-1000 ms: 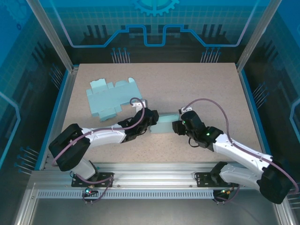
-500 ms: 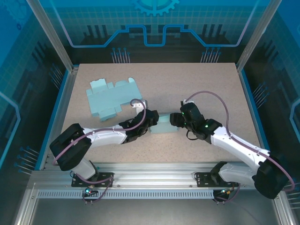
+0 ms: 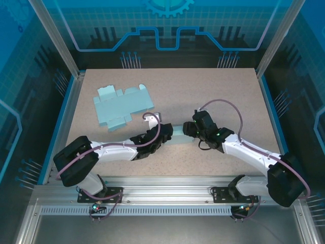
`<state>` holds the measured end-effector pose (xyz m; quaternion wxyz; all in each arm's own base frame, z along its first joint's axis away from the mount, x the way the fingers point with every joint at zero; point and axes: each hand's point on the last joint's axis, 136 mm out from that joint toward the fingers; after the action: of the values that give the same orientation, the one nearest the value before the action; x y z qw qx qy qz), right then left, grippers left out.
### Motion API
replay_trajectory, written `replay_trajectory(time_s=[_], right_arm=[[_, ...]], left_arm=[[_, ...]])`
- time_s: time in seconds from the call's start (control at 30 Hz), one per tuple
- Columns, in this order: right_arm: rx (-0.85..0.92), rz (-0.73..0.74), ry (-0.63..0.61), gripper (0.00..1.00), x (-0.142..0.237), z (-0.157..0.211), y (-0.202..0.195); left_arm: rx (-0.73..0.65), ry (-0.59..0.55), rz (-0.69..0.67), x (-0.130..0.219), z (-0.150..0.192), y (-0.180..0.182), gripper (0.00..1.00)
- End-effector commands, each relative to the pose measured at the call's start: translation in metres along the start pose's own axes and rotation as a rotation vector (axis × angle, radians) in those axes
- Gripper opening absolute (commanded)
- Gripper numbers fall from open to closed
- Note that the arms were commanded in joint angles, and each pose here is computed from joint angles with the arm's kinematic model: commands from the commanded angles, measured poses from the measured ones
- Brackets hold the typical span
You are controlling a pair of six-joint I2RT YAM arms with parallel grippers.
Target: Fold the paper box
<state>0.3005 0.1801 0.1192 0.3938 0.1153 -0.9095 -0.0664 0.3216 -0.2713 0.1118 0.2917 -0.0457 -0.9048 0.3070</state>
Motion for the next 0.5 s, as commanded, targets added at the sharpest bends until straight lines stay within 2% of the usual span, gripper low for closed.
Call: replay_trajectory(time_s=[0.0,0.47], right_arm=[[-0.040,0.012,0.040,0.55,-0.007,0.028,-0.013],[-0.046,0.075,0.088,0.47,-0.022,0.069,-0.038]], left_arm=[[-0.140,0.118,-0.225,0.000,0.042,0.073,0.42],[-0.140,0.126,-0.232,0.005,0.039,0.073,0.43]])
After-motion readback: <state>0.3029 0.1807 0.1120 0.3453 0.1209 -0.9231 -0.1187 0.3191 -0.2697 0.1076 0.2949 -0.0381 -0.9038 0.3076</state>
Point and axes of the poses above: each hand's point on the last joint's axis, 136 mm out from that joint toward the fingers, its own x axis back along the fingers, its own y axis along the line the jaws close on, z = x × y, and after that the axes turned 9 degrees about x, right-handed
